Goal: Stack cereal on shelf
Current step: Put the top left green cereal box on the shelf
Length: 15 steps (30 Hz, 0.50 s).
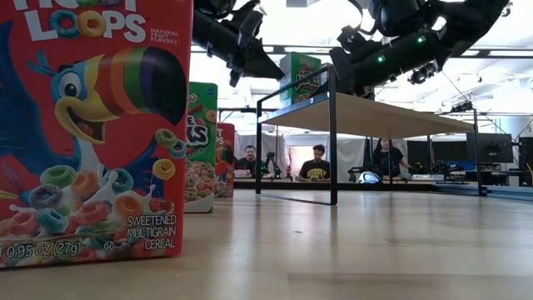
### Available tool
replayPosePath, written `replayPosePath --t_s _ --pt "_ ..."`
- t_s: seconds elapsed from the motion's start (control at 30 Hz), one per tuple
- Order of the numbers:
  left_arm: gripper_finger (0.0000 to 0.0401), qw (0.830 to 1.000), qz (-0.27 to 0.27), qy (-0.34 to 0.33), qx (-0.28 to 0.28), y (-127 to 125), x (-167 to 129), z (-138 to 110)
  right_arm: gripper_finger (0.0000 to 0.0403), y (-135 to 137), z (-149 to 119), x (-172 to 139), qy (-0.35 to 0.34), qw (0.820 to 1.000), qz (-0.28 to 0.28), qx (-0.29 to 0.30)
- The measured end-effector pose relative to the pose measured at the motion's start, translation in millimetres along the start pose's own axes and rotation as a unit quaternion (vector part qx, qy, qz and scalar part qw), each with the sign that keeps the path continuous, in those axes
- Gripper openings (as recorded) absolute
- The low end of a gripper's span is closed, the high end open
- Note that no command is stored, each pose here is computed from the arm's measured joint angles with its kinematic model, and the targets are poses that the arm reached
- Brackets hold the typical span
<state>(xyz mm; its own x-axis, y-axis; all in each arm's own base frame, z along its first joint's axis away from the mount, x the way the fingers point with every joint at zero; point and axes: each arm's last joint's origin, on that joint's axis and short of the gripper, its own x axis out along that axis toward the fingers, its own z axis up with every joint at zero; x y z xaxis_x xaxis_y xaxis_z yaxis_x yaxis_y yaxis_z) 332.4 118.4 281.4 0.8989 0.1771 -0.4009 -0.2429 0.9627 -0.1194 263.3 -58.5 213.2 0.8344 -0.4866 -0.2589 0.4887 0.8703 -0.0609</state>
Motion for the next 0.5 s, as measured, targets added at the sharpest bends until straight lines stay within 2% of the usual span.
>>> replayPosePath --t_s 0.5 --pt "0.0000 1.000 -0.026 0.001 -0.005 2 19 -9 0.0000 -2 7 -8 -0.008 1.000 0.002 -0.001"
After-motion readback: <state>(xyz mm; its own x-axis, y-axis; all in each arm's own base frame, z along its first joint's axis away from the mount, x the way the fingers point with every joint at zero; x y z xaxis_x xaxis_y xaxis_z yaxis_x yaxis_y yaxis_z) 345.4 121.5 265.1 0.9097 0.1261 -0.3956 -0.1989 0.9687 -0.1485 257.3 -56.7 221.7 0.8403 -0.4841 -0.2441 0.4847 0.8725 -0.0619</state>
